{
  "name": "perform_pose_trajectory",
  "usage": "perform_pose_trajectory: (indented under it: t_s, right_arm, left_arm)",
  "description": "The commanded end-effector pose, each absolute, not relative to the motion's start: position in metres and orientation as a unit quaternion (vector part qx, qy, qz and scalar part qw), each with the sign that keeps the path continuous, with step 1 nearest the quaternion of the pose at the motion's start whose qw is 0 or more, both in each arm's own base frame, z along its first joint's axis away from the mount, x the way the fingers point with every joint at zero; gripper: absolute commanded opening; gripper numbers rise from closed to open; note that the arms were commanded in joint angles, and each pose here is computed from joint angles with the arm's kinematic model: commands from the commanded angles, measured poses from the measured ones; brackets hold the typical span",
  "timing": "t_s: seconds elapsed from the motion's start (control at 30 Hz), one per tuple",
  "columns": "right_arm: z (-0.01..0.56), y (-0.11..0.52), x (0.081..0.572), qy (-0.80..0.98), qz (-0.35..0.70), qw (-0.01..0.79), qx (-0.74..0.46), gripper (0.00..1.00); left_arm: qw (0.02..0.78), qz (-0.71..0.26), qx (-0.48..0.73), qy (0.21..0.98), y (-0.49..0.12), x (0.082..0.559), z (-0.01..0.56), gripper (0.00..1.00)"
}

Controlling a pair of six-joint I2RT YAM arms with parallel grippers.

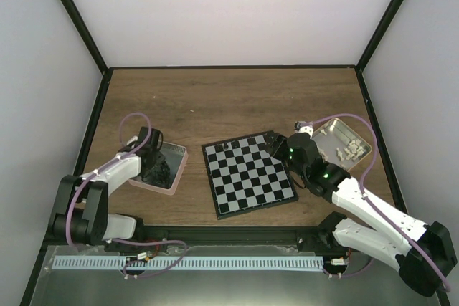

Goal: Set up the chess pieces on the board
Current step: Pick up the chess piece from the storage box, then place the chess piece on the chessboard.

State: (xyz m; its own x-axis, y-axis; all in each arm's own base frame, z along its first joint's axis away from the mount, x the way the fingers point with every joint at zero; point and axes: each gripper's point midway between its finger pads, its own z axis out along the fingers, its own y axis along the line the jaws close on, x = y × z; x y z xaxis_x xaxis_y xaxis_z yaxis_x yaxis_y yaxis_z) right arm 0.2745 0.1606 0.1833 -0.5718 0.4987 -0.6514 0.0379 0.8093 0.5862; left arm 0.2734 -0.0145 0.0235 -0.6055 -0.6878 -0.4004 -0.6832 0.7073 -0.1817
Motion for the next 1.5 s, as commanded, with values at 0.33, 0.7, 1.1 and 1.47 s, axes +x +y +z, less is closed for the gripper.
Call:
perform_pose_trajectory:
  t_s: [0.33, 0.7, 1.1, 1.47]
  right_arm:
    - [0.195, 0.156, 0.278, 0.836, 0.267, 0.448, 0.172, 0.77]
    - [0.196, 0.158, 0.278, 0.835, 0.271, 0.447, 0.170, 0.77]
    - [0.219, 0.194, 0.282, 0.828, 0.311, 0.464, 0.048, 0.77]
    - [0.239, 0.275, 0.266, 0.793, 0.514, 0.299, -0.134, 0.77]
  left_arm:
    - [0.223, 0.012, -0.381, 0.897, -0.003, 0.273, 0.018, 0.27]
    - [0.254, -0.006, -0.357, 0.899, -0.006, 0.280, 0.043, 0.17]
    - [0.262, -0.162, -0.231, 0.923, -0.069, 0.308, 0.087, 0.19]
    - [0.316, -0.369, -0.032, 0.874, -0.171, 0.310, 0.183, 0.18]
